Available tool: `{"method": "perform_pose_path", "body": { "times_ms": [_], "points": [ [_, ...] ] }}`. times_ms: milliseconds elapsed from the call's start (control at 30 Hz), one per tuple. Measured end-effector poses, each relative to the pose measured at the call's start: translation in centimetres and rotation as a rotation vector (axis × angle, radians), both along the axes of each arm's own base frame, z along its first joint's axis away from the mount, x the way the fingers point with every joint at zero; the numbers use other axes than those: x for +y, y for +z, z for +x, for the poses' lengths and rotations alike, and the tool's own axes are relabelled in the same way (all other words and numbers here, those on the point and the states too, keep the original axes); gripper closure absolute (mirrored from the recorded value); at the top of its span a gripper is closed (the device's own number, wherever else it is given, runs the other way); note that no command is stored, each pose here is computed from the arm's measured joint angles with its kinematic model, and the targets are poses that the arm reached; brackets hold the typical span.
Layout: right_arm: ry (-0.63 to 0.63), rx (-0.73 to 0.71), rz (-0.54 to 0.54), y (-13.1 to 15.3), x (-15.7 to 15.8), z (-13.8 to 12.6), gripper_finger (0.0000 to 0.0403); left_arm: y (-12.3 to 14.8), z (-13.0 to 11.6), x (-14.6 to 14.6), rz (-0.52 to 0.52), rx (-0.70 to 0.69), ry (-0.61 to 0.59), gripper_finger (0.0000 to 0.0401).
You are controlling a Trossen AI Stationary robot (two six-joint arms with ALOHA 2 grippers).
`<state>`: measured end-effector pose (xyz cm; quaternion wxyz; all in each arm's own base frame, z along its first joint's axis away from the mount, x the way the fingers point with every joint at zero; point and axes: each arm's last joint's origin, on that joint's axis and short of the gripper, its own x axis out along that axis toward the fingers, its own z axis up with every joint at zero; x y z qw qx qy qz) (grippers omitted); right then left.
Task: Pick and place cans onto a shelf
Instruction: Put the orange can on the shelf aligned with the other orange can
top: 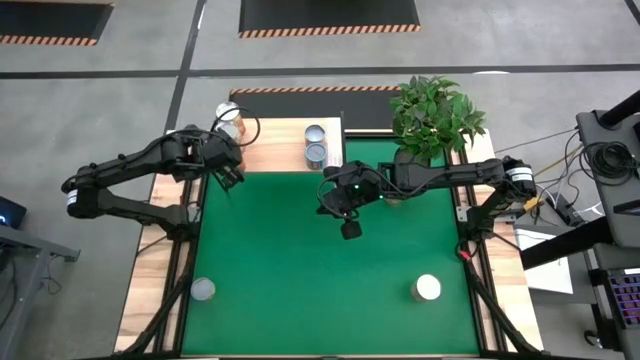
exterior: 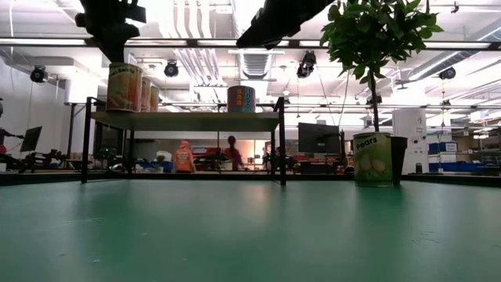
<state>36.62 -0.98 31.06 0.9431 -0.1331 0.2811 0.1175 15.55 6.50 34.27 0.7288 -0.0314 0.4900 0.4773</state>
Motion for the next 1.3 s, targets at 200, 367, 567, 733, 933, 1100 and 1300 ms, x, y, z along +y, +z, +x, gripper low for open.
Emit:
{"method": "perform_pose_path", "body": {
  "times_ms": [200, 367, 567, 733, 933, 1100, 1300],
  "points": [
    [0.000, 0.000, 0.000, 0.0, 0.0, 0.0, 0.0394, 0.2, -0.1, 0.0, -0.007, -0.005, -0.002, 0.0401],
    [0.000, 0.000, 0.001, 0.0, 0.0, 0.0, 0.0394, 0.6, -0.5, -0.2, -0.021, -0.031, -0.004, 0.0401],
    [-0.001, 0.001, 0.001, 0.0, 0.0, 0.0, 0.0394, 0.8, -0.8, -0.3, -0.017, -0.046, 0.000, 0.0401],
    [-0.002, 0.001, 0.003, 0.0, 0.0, 0.0, 0.0394, 0.8, -0.8, -0.2, 0.000, -0.045, 0.010, 0.0401],
    [-0.006, 0.002, 0.011, 0.0, 0.1, 0.0, 0.0394, 0.7, -0.8, -0.2, 0.027, -0.035, 0.026, 0.0401],
    [-0.003, 0.003, 0.010, 0.0, 0.2, 0.0, 0.0394, 0.9, -0.9, -0.1, 0.076, -0.028, 0.042, 0.0401],
    [-0.009, 0.002, 0.005, 0.0, 0.1, 0.0, 0.0394, 2.6, -1.3, -0.3, 0.102, -0.088, 0.028, 0.0401]
  ]
}}
